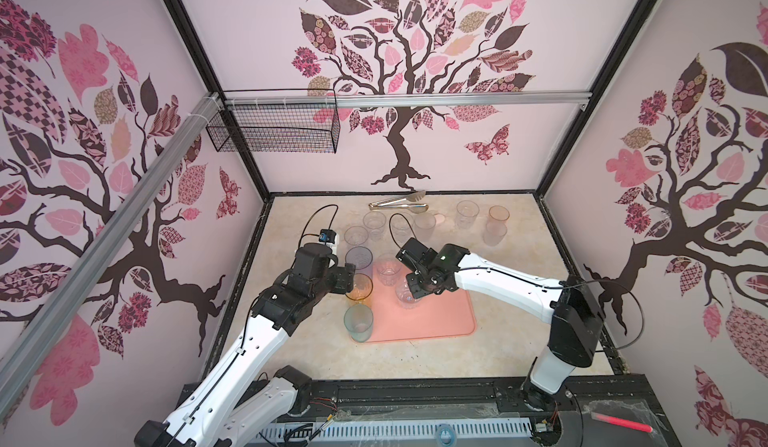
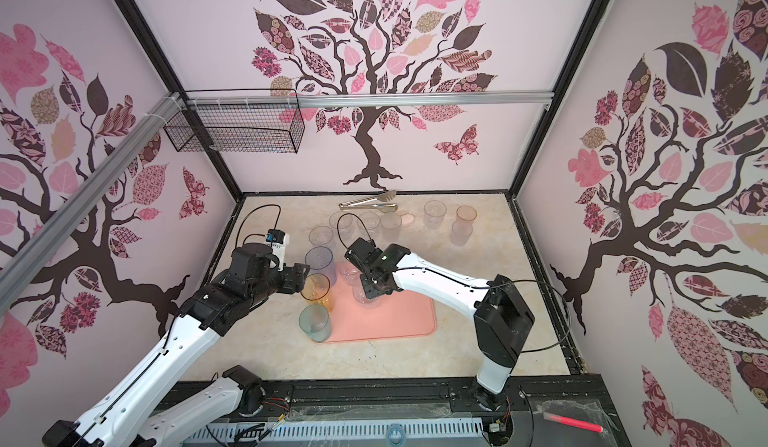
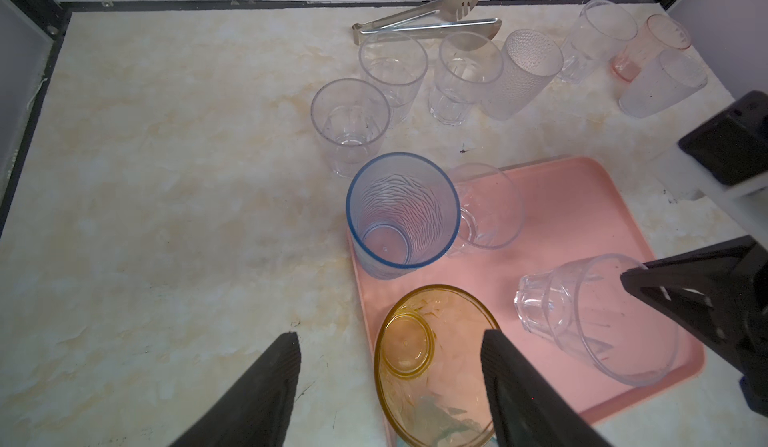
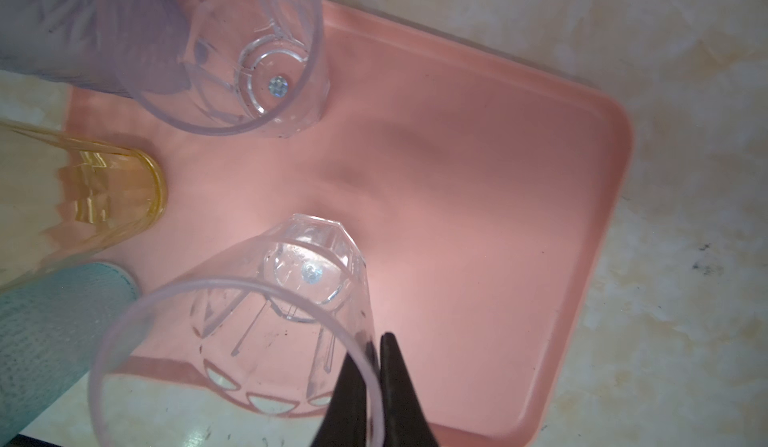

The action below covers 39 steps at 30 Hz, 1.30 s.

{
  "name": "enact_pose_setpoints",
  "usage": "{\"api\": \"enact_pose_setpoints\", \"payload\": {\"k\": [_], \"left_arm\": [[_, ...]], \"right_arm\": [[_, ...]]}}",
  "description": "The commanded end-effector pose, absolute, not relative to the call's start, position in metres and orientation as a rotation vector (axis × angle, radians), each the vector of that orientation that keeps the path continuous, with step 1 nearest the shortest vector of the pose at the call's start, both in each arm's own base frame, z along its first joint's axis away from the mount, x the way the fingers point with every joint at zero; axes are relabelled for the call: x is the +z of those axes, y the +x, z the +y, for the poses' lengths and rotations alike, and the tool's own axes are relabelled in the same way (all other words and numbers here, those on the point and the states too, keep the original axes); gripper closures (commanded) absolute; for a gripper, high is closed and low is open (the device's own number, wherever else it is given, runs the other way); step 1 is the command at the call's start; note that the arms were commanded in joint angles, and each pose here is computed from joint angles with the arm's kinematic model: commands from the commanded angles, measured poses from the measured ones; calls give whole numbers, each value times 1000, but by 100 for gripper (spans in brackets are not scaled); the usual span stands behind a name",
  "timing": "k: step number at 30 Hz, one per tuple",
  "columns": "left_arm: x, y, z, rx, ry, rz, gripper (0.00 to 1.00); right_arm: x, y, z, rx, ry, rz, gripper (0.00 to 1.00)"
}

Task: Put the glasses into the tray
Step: 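Lower the clear glass onto the tray and open the right gripper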

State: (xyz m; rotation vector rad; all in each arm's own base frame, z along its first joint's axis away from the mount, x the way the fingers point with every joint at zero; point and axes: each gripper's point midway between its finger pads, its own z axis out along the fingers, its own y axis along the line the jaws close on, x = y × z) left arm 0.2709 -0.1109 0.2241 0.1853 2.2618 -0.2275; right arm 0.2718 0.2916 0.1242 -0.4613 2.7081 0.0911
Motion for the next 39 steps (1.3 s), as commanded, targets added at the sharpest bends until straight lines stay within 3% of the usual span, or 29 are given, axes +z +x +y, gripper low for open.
{"api": "enact_pose_setpoints", "payload": {"k": [1,22,32,39], "left_arm": [[218,270,-104,-201,156,2256,26],[210,279,-99,-216,123,2262,26],[211,281,-96,-213,114,2256,26],[223,285,-97,-225,104,2231,26]], "right_arm": [[116,276,316,127,-459,2713,100],[85,277,352,193,-523,2769,95],[110,278,348,206,-517,2733,73],[168,287,338,307,-496,2684,57]]}}
